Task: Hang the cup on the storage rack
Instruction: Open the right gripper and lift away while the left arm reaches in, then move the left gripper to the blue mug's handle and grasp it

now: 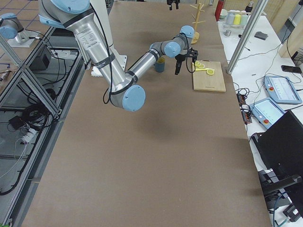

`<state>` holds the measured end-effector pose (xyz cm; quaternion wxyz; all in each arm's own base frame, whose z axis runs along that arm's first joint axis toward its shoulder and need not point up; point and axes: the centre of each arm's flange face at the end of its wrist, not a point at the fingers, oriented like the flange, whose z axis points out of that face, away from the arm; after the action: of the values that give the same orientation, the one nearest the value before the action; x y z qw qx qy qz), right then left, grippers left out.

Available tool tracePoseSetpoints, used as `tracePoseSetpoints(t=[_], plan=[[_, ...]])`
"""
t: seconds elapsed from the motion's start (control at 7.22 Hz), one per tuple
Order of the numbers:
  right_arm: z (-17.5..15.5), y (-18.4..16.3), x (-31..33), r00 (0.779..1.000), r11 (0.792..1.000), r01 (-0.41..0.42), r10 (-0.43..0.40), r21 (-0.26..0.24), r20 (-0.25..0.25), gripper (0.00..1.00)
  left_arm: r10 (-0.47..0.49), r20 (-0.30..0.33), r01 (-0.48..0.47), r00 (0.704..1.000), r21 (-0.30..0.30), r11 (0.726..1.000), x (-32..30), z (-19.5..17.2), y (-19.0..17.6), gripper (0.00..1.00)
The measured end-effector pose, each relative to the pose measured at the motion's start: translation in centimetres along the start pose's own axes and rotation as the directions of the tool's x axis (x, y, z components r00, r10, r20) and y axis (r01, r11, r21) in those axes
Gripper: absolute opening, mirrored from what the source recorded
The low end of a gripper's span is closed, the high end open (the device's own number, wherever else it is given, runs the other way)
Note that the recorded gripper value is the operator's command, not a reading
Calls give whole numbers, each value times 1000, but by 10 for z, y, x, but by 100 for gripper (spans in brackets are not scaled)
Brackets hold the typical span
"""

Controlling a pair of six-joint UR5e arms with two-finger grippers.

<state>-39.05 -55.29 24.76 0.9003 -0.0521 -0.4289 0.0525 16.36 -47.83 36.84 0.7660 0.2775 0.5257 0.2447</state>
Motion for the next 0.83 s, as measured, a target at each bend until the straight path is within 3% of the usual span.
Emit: tracePoseSetpoints(t=[0.28,0.55,0.83], plan=[[7,-1,6,1000,1000,-4,3,-3,-6,100,-3,-47,5,999,43,999,52,68,3,97],[5,-4,10,1000,1000,-9,9,1,-6,100,-46,-83,58,995,147,987,110,134,6,97],[1,-6,10,1000,1000,-17,17,5,-1,100,-51,-81,67,995,215,974,161,181,25,97]])
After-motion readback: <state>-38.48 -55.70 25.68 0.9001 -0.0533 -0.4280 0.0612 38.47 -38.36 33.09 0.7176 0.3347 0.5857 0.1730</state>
